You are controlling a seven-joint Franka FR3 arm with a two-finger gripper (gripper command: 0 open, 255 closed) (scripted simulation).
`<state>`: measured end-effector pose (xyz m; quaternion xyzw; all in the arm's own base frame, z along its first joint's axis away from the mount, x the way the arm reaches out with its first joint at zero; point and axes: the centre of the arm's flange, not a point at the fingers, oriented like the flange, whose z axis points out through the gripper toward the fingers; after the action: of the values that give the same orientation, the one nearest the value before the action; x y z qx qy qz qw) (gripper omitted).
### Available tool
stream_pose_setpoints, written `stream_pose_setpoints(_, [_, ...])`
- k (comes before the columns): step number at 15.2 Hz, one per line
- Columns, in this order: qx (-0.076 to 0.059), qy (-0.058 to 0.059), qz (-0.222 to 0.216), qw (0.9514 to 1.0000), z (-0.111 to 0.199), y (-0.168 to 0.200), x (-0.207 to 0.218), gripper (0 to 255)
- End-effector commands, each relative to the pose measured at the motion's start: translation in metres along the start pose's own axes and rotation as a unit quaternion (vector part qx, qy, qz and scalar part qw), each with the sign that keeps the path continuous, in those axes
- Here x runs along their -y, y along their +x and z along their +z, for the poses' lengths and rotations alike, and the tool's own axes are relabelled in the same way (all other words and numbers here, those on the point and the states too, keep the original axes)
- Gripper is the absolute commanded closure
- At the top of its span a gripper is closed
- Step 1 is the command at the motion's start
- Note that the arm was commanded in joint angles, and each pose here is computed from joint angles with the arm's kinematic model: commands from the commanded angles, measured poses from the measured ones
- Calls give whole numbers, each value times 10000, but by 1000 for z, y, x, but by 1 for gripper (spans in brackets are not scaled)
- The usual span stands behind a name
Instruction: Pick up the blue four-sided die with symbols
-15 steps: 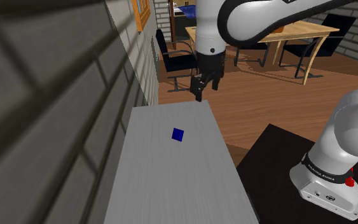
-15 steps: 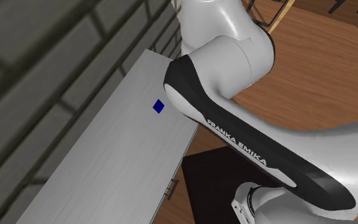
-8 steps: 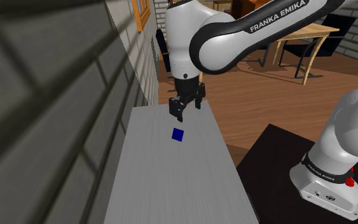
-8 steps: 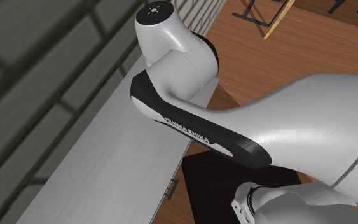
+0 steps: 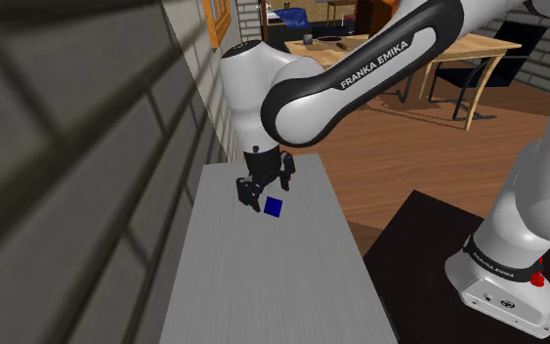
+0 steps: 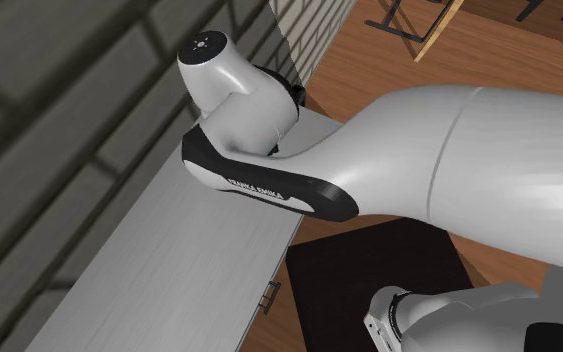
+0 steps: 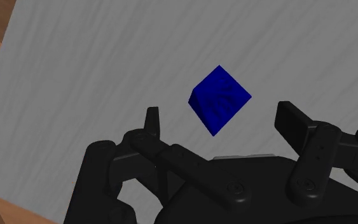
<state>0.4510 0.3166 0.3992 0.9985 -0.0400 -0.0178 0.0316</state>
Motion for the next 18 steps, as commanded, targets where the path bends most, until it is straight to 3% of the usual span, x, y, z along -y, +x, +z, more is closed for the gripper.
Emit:
stream_pose_setpoints(1, [2, 1, 2, 10000, 10, 0, 2, 0])
stream_pose_setpoints(6, [2, 1, 2, 10000, 29, 1, 3, 0])
stream_pose_setpoints(7, [2, 1, 2, 10000, 29, 1, 3, 255])
stream_pose_setpoints(18, [2, 1, 2, 10000, 19, 1, 3, 255])
